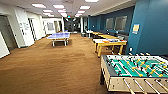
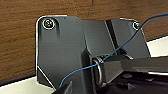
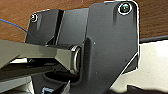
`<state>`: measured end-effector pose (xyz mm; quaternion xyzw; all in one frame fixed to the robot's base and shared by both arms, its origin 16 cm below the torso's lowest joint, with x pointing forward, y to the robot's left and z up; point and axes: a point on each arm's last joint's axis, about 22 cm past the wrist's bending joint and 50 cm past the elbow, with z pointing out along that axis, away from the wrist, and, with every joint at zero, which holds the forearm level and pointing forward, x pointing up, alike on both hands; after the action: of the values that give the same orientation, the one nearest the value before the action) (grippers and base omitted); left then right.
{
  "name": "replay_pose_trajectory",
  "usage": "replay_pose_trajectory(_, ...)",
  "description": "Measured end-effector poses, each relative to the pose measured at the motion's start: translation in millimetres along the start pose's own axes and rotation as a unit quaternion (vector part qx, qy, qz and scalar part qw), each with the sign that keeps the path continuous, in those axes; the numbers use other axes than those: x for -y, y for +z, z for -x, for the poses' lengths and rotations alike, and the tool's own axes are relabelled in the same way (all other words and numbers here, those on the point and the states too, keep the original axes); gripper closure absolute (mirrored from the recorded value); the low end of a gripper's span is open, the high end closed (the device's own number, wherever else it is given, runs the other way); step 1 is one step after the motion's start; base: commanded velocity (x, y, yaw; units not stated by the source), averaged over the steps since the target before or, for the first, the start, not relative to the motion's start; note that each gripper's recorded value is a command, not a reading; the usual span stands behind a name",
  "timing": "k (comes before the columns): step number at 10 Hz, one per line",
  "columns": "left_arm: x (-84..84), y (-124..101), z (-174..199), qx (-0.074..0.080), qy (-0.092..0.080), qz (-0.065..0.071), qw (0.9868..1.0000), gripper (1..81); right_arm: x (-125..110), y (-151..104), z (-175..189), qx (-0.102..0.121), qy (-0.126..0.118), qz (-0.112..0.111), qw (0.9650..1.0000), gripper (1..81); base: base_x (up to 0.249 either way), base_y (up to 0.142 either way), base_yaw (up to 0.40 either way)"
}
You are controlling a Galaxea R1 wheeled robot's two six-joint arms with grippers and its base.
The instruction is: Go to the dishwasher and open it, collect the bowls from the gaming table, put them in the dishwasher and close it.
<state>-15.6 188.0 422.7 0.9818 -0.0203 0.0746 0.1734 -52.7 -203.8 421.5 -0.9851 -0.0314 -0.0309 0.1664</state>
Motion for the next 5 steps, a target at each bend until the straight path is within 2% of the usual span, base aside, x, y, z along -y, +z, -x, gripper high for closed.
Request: replay_pose_trajectory(5, -6.2, 1.7, 0.4, 0.000, -0.001, 0.004, 1.0000, 1.0, -2.1, -0.8, 4.1, 0.002, 0.001, 0.001, 1.0000, 1.0, 0.147, 0.000, 0.000)
